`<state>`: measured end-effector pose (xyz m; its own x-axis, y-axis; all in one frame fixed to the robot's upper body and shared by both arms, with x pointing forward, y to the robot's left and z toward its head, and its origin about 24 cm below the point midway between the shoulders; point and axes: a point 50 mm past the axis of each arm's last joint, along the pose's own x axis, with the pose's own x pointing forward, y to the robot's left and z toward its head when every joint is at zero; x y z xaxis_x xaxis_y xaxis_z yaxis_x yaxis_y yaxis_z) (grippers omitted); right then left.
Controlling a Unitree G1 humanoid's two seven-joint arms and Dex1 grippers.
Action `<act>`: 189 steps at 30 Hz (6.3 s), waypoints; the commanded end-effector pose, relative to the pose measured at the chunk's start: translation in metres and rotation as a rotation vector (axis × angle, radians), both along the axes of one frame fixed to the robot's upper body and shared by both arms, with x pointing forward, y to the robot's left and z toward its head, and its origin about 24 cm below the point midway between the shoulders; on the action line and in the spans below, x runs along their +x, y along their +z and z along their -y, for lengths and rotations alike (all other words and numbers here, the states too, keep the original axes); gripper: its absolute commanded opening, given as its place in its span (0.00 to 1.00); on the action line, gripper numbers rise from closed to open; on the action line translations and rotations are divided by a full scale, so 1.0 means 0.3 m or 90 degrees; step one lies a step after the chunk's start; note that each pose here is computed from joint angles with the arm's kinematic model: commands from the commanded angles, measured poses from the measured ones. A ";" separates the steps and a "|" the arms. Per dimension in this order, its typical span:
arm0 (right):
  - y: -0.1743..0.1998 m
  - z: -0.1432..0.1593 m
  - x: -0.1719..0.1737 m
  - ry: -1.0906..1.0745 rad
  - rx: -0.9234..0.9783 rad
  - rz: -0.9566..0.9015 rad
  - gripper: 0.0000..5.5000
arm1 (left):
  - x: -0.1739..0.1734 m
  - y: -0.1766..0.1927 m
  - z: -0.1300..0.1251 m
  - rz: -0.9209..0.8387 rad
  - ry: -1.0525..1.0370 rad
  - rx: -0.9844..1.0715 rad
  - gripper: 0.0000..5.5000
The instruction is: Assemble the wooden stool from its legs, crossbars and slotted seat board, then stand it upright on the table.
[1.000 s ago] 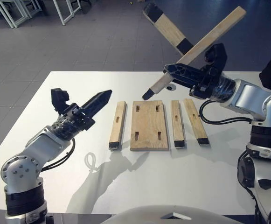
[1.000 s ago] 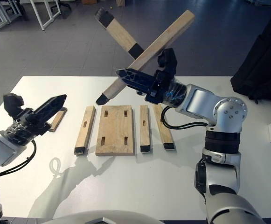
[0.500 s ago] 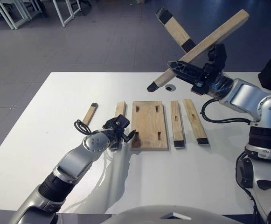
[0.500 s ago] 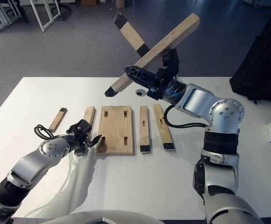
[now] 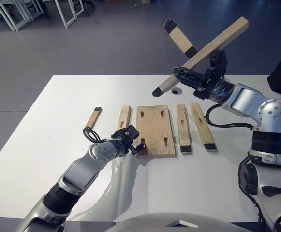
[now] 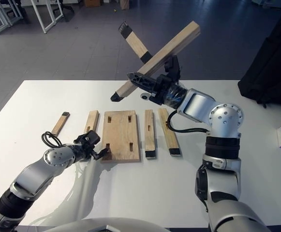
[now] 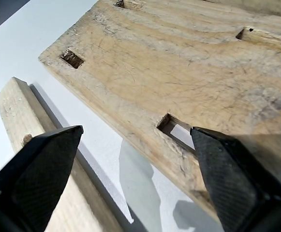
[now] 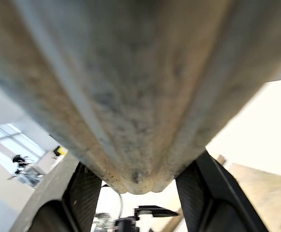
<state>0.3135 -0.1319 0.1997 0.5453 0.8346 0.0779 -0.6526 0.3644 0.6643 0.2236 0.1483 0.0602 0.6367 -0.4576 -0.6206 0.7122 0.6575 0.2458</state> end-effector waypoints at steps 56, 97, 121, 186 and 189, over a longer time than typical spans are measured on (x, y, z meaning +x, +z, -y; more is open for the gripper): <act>-0.519 0.002 -0.024 0.218 -0.507 0.056 0.37 | -0.084 0.014 -0.095 -0.177 -0.004 -0.104 0.75; 0.265 -0.099 0.086 -0.322 -0.095 0.276 0.46 | -0.119 -0.010 -0.084 -0.179 0.054 -0.111 0.75; 0.136 0.089 -0.008 -0.447 -0.189 0.199 0.46 | -0.059 0.112 -0.110 -0.093 0.094 -0.167 0.75; 0.073 -0.097 -0.269 0.269 0.041 0.206 0.37 | 0.028 0.481 -0.104 -0.192 -0.167 -0.887 0.75; 0.071 -0.124 -0.287 0.295 0.055 0.199 0.37 | 0.044 0.484 -0.097 -0.206 -0.140 -0.910 0.75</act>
<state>0.2350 -0.1024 0.2162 0.1328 0.9643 0.2290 -0.8963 0.0182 0.4431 0.2310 0.1779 0.2031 0.3647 -0.8636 0.3482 0.7403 0.0421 -0.6710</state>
